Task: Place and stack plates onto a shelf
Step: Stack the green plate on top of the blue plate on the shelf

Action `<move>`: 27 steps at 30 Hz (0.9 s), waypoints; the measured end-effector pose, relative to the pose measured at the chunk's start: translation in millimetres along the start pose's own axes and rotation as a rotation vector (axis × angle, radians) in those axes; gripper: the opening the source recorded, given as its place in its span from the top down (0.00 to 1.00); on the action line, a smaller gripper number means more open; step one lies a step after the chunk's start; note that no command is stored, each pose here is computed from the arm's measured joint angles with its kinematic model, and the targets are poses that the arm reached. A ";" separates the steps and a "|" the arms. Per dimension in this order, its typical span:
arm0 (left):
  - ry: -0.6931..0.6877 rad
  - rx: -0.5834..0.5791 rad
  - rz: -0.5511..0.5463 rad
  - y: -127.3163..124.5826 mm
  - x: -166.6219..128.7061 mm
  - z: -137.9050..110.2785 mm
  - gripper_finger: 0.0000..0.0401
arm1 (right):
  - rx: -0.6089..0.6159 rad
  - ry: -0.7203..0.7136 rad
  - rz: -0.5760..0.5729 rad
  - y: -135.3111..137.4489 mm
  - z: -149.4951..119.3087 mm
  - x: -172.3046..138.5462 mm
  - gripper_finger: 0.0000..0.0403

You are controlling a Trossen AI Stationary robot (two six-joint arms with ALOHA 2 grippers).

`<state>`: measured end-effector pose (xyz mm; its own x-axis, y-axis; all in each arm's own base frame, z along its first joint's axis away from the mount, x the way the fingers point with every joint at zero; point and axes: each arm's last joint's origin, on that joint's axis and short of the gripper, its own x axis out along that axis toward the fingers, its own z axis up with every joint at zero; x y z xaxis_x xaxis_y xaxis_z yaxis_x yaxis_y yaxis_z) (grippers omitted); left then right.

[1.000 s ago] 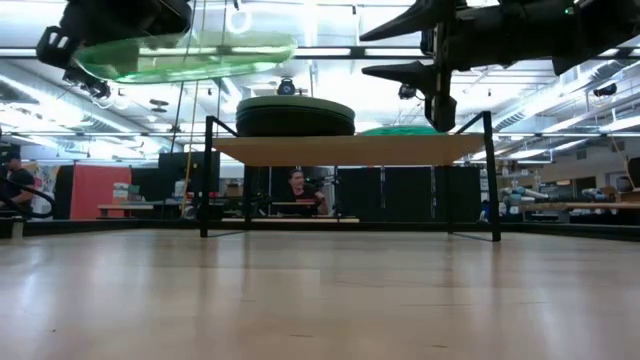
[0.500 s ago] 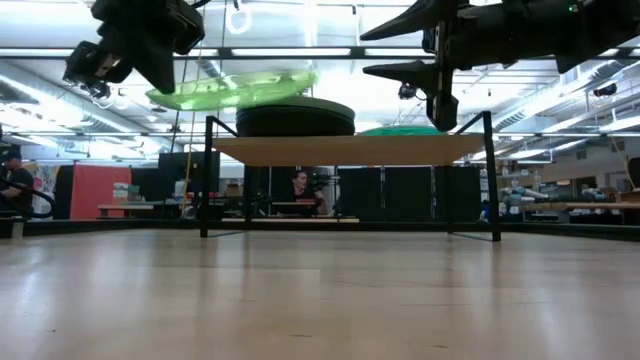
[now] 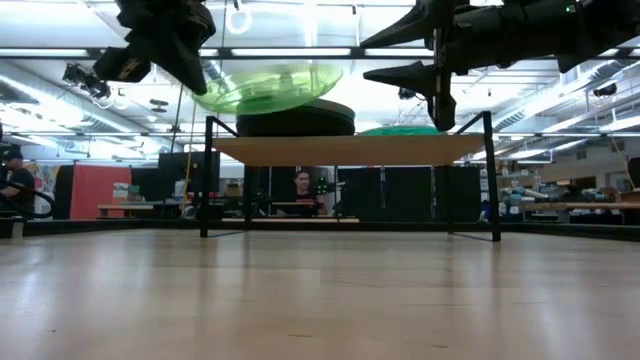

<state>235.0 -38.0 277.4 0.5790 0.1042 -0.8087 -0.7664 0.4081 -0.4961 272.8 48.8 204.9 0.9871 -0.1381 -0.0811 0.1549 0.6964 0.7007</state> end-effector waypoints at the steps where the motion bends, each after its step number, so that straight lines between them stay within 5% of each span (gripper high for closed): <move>1: -0.016 -0.003 -0.006 -0.8 0.0 0.6 1.00 | -0.004 0.000 -0.001 -0.1 0.0 0.0 0.61; 20: -0.111 -0.017 -0.090 -19.7 20.5 3.3 1.00 | -0.065 0.004 -0.045 -4.1 -1.0 0.6 0.61; 27: -0.092 -0.013 -0.095 -20.1 21.5 2.6 1.00 | -0.067 0.013 -0.053 -5.0 -1.7 0.5 0.69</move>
<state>263.6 -41.6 270.8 0.6719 0.1481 -0.7257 -0.7099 0.4084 -0.5739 272.5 46.5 200.2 0.9778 -0.1673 -0.1259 0.2088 0.7341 0.6461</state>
